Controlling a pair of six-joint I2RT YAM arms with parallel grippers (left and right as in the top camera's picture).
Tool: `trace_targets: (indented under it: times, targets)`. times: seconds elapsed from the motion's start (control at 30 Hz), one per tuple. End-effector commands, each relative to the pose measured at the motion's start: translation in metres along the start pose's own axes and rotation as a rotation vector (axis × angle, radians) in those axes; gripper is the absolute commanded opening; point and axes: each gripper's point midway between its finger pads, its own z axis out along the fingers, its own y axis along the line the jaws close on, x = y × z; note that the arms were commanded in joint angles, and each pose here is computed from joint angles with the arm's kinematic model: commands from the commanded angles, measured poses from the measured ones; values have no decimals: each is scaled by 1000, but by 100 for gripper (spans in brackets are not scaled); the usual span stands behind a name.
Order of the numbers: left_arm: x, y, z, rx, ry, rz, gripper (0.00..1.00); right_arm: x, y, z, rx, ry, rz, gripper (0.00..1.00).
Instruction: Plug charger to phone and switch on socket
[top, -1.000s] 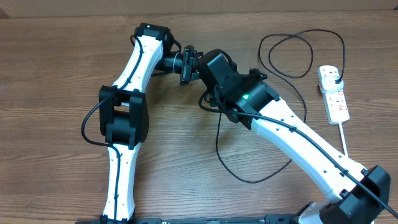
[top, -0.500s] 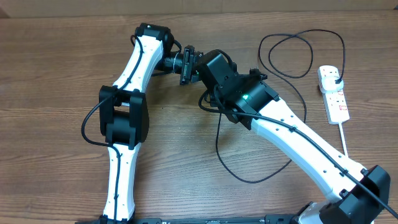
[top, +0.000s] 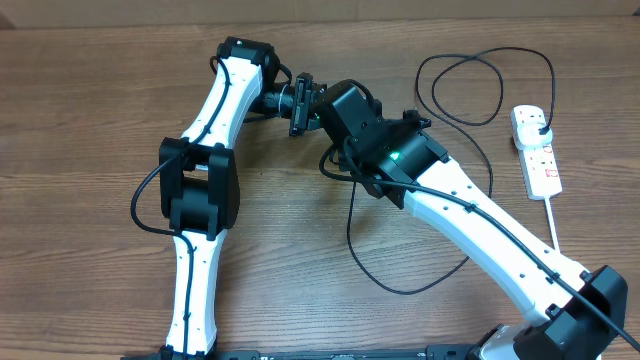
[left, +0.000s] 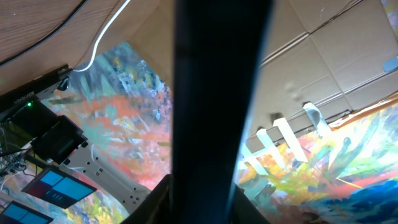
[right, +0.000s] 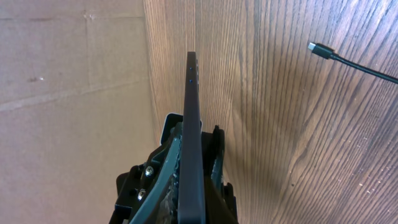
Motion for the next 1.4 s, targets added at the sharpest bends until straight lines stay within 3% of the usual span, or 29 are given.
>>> trace_targets:
  times: [0.0, 0.17, 0.23, 0.3, 0.37, 0.5, 0.67, 0.7, 0.8, 0.97, 1.2, 1.37]
  targets:
    - [5, -5, 3, 4, 10, 15, 20, -2, 17, -8, -57, -7, 159, 4]
    - [5, -5, 3, 4, 10, 14, 15, -2, 17, -8, -56, -6, 159, 7]
    - [5, -5, 3, 4, 10, 14, 11, -2, 17, -8, -56, -5, 159, 13]
    - [5, -5, 3, 4, 10, 14, 4, -1, 16, -8, -54, -4, 134, 35]
    - [5, -5, 3, 4, 10, 14, 4, -1, 17, -8, -55, -5, 95, 54]
    - [5, -5, 3, 3, 9, 15, 4, -1, 19, -8, -63, -9, -93, 70]
    - [-3, -6, 1, -13, -6, 130, 4, 0, 33, -23, -122, -3, -444, 75]
    - [-15, -4, -3, -48, -43, 221, 4, 4, 41, -30, -158, 8, -595, 82]
    - [-37, 3, -15, -134, -131, 359, 4, 12, 43, -40, -191, 51, -812, 88]
    - [-66, 26, -45, -309, -280, 420, 4, 26, 28, -41, -188, 202, -1124, 100]
    - [-50, 13, -68, -348, -317, 619, 4, -22, 6, -19, -55, 409, -1171, 100]
    - [-31, -8, -105, -612, -566, 788, 4, -65, 0, -7, 44, 391, -1087, 98]
